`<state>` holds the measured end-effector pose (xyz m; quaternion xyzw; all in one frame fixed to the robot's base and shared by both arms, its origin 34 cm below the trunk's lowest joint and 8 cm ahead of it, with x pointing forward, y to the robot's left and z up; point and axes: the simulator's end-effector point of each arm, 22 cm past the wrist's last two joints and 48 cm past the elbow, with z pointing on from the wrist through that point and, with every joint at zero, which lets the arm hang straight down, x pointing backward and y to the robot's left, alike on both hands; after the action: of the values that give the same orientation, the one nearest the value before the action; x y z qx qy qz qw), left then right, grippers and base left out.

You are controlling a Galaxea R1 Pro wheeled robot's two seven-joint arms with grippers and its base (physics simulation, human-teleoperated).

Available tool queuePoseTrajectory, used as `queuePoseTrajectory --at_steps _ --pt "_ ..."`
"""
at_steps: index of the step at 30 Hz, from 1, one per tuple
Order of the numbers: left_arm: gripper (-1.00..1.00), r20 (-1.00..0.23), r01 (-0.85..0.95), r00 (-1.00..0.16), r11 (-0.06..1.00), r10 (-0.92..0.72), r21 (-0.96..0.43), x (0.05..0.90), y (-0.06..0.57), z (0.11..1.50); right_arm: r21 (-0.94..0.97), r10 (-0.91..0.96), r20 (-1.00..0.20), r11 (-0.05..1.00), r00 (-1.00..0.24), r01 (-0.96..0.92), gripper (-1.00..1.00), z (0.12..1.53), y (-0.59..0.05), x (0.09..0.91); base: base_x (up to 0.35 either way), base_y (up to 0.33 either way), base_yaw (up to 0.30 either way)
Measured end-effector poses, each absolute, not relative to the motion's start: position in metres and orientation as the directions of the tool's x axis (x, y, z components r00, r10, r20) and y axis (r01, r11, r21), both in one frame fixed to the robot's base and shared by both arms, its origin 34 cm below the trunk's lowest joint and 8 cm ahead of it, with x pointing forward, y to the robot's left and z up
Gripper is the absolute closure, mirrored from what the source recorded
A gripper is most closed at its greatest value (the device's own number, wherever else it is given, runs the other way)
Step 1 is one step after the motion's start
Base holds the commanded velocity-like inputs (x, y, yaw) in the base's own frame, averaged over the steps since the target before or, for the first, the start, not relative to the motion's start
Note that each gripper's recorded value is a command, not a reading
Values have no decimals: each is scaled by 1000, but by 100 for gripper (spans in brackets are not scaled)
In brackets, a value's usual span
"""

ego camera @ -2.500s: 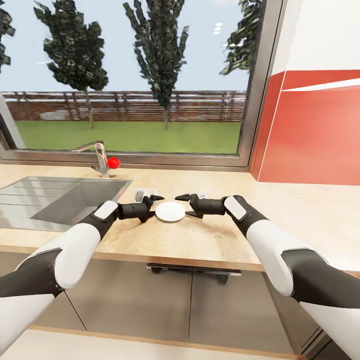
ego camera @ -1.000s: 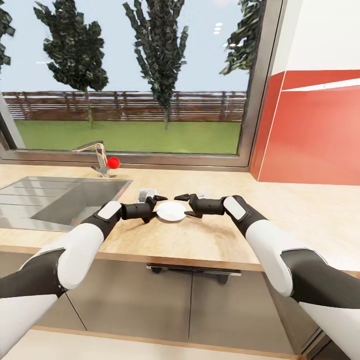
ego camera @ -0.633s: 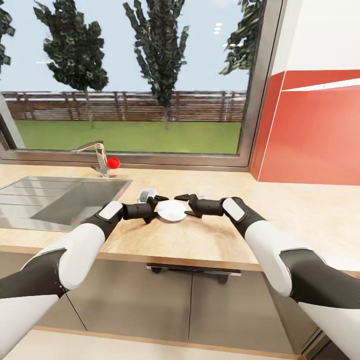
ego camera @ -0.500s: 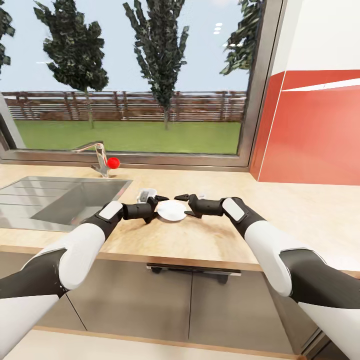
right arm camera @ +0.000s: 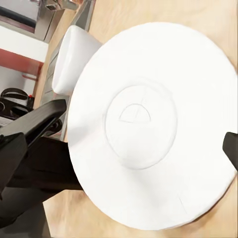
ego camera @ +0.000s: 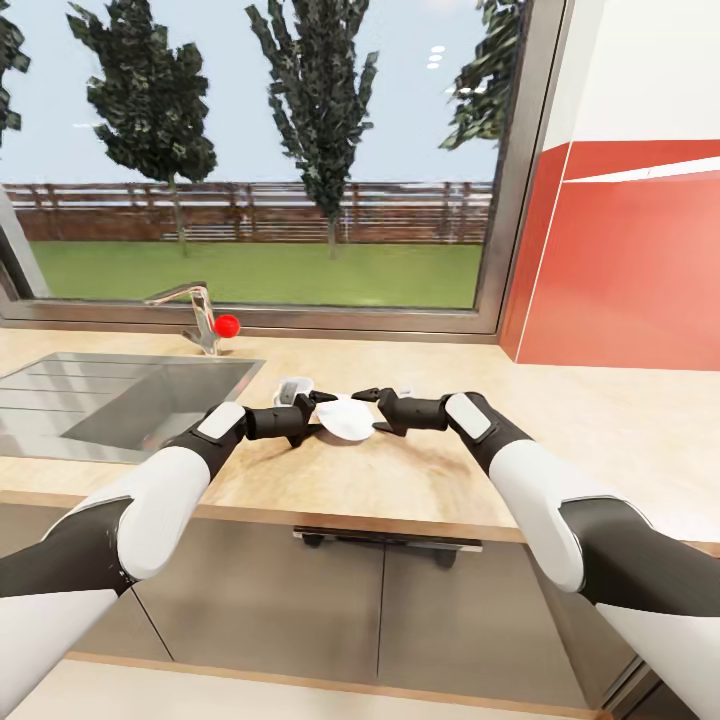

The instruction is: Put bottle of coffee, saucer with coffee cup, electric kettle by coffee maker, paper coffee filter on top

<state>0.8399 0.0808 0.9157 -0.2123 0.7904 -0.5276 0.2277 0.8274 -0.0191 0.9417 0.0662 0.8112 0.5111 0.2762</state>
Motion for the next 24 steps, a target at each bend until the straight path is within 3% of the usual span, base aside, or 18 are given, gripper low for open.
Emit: queuePoseTrajectory --at_steps 24 --pt "-100 -141 -87 -814 359 -563 -929 837 72 916 861 388 -385 477 -837 -175 -100 941 -20 828 0 0 0"
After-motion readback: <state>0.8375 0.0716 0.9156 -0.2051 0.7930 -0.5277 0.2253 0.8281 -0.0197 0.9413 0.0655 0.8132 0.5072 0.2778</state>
